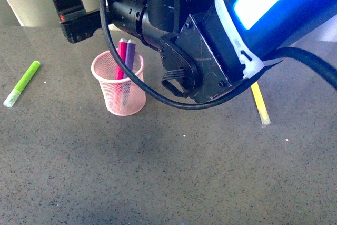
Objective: Insert purple and pink pens into pink cup
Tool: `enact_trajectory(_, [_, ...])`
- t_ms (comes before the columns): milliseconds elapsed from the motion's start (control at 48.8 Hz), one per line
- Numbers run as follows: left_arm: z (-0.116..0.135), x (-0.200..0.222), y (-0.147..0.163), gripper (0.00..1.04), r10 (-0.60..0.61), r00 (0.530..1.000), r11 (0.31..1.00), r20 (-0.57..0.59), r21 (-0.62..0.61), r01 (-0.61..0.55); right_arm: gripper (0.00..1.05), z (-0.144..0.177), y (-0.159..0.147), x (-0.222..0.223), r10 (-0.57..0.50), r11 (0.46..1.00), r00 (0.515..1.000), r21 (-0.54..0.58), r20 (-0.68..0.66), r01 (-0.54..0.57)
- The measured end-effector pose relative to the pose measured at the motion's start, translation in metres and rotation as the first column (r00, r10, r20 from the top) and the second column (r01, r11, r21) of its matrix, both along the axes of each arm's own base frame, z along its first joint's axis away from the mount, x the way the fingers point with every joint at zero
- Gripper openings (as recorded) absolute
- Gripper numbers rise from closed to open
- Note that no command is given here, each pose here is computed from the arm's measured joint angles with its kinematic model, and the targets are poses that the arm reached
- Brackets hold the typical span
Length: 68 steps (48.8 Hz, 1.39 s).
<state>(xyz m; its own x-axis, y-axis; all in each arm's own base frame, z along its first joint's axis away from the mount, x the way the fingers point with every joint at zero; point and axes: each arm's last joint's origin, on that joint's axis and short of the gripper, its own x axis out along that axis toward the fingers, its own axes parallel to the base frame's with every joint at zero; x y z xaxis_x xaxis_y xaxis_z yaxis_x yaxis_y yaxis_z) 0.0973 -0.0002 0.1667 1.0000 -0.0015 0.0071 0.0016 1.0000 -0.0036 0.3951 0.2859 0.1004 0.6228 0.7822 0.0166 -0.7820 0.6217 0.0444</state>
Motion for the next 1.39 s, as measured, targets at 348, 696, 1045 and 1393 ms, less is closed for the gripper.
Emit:
enact_trajectory(348, [0.0, 0.0, 0.0, 0.98, 0.0, 1.0, 1.0, 0.0, 0.0, 0.0, 0.98, 0.058, -0.081, -0.021, -0.386, 0.922, 0.903, -0.04, -0.19, 0.385])
enact_trajectory(696, [0.0, 0.0, 0.0, 0.98, 0.0, 1.0, 1.0, 0.0, 0.0, 0.0, 0.98, 0.082, -0.229, -0.096, -0.706, 0.693, 0.61, -0.171, -0.36, 0.701])
enact_trajectory(1045, [0.0, 0.0, 0.0, 0.98, 0.002, 1.0, 1.0, 0.002, 0.0, -0.002, 0.5, 0.076, -0.25, -0.145, -0.773, 0.634, 0.634, -0.034, 0.005, 0.773])
enact_trajectory(1393, [0.0, 0.0, 0.0, 0.98, 0.001, 1.0, 1.0, 0.002, 0.0, -0.001, 0.03, 0.059, -0.271, -0.199, -0.779, 0.625, 0.627, -0.063, 0.01, 0.778])
